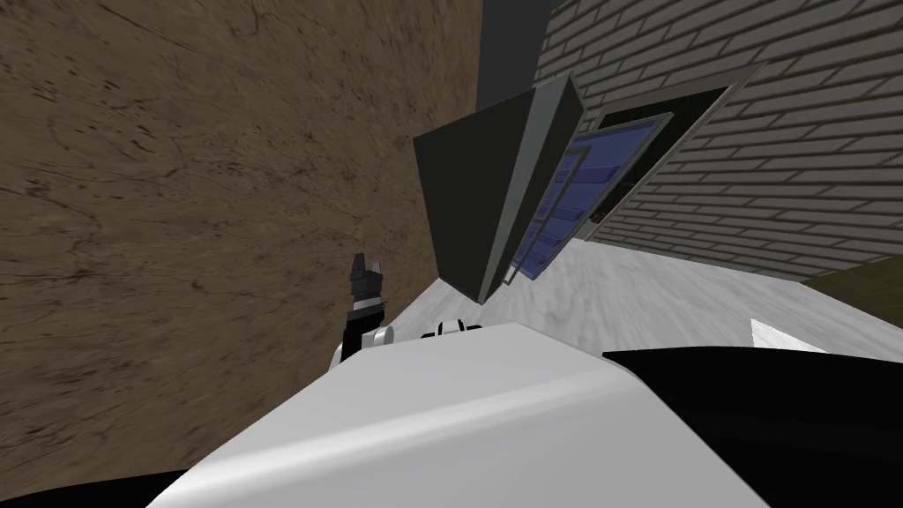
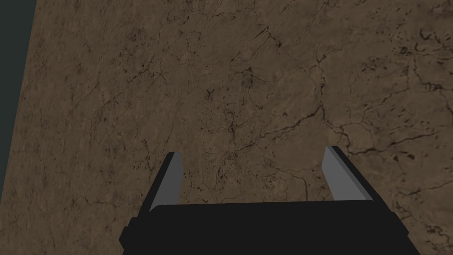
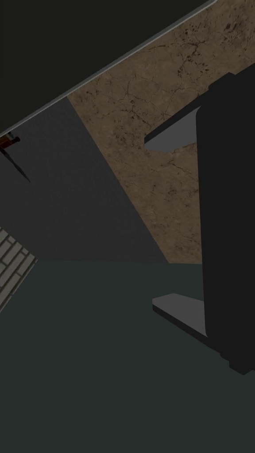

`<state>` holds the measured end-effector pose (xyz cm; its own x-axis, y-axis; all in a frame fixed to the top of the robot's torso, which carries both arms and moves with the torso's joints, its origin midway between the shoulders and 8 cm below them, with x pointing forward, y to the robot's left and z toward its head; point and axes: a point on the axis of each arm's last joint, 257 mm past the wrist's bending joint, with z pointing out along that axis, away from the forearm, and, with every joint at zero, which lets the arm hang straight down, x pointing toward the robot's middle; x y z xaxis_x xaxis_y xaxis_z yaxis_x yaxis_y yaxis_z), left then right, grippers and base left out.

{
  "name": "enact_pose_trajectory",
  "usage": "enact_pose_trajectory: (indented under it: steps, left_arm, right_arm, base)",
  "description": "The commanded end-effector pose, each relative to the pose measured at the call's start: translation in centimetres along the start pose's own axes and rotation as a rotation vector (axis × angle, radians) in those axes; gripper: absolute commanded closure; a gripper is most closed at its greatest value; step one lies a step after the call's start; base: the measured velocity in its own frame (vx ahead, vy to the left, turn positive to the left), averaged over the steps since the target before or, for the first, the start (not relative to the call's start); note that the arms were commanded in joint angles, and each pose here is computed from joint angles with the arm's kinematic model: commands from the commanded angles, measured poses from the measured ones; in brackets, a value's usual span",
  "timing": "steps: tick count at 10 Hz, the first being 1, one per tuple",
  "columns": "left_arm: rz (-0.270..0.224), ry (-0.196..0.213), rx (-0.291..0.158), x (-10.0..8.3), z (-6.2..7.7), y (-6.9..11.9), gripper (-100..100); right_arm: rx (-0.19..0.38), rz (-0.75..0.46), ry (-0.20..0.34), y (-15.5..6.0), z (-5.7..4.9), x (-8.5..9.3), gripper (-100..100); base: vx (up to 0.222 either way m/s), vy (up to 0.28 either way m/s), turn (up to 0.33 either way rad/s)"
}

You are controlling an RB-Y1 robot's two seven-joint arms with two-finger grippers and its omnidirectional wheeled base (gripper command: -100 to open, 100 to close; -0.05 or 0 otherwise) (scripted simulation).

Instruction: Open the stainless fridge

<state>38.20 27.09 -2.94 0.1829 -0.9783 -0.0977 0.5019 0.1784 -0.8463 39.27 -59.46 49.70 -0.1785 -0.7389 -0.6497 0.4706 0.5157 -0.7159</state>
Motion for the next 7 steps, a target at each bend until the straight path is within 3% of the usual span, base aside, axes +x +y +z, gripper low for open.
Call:
enact_pose_trajectory:
  steps: [1,2,4,7]
  left_arm:
    - [0.0,0.0,0.0,0.0,0.0,0.0,0]
    - [0.0,0.0,0.0,0.0,0.0,0.0,0]
    - [0.0,0.0,0.0,0.0,0.0,0.0,0]
    - [0.0,0.0,0.0,0.0,0.0,0.0,0]
  right_arm:
    - [0.014,0.031,0.03,-2.1,-0.5,2.8,-100]
    - [0.025,0.056,0.032,-3.4,-0.8,3.4,-100]
    - [0.057,0.035,0.02,-5.7,-1.6,3.2,-100]
    - [0.064,-0.054,0.038,-5.9,-1.7,3.6,-100]
  base:
    - [-0.009,0.062,0.355]
    - [-0.017,0.09,0.289]
    - [-0.014,0.04,-0.007]
    - [-0.003,-0.006,-0.001]
